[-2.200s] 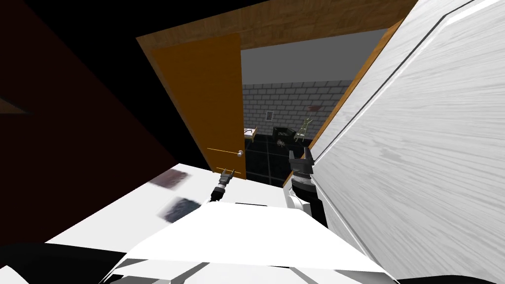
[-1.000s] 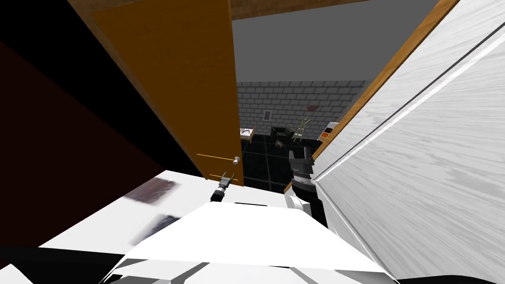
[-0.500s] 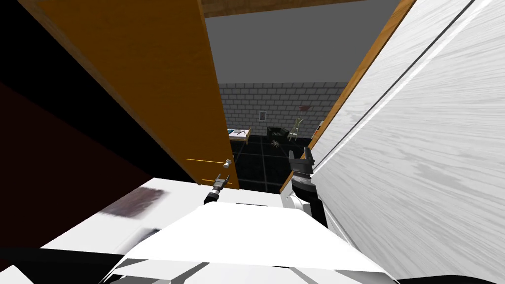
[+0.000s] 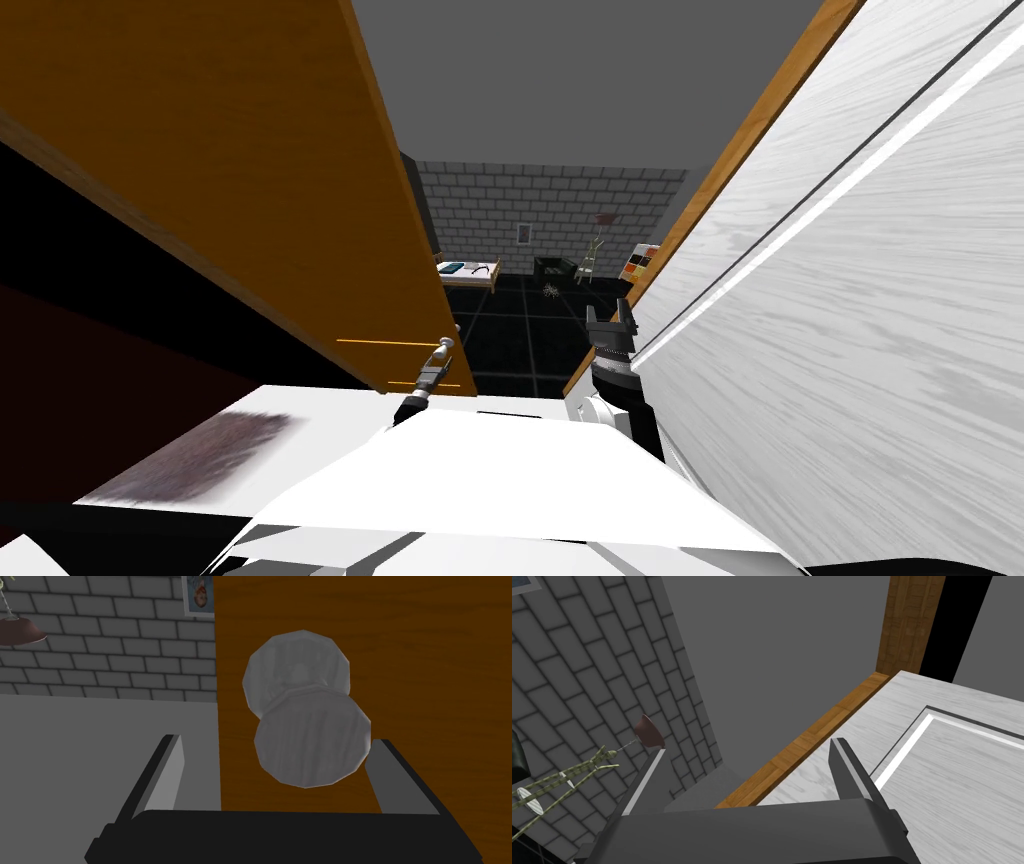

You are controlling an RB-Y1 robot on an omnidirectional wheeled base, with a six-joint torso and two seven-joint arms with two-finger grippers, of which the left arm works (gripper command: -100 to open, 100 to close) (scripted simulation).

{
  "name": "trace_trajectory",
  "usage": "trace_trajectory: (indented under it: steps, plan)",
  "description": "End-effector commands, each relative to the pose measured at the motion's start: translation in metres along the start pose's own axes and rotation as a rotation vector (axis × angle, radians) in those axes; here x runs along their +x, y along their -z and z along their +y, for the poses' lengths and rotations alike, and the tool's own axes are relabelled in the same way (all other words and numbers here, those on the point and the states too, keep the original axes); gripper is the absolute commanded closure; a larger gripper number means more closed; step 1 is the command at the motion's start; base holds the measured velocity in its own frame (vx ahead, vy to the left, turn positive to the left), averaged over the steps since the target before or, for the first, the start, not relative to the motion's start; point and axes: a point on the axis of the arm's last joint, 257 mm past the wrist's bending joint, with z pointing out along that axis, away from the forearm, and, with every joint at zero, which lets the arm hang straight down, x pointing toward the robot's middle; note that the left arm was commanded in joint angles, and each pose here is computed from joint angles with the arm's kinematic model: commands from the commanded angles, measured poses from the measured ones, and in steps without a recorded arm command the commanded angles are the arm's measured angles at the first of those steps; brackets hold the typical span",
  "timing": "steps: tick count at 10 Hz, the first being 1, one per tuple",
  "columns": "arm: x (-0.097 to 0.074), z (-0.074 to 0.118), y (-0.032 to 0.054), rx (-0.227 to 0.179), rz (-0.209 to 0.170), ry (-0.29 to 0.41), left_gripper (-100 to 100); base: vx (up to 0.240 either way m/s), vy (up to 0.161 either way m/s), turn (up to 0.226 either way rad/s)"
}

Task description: Pull the door open

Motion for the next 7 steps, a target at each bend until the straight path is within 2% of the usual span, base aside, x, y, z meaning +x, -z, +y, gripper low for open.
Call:
trace_trajectory:
  steps: [1, 2, 3, 4, 7]
  plan:
    - [-0.0044, 0.0204, 0.0041, -0.021, -0.006, -0.001, -100, 0.150, -0.016, -0.105]
    - [-0.0056, 0.0290, 0.0067, -0.030, -0.008, -0.001, -100, 0.191, 0.000, -0.130]
    - [-0.0044, 0.0227, 0.0069, -0.024, -0.006, -0.001, -100, 0.085, 0.009, -0.023]
    - [-0.0044, 0.0227, 0.0069, -0.024, -0.006, -0.001, 100, -0.013, 0.005, 0.037]
    - [-0.0044, 0.0227, 0.0069, -0.024, -0.006, -0.001, 100, -0.021, 0.005, -0.004]
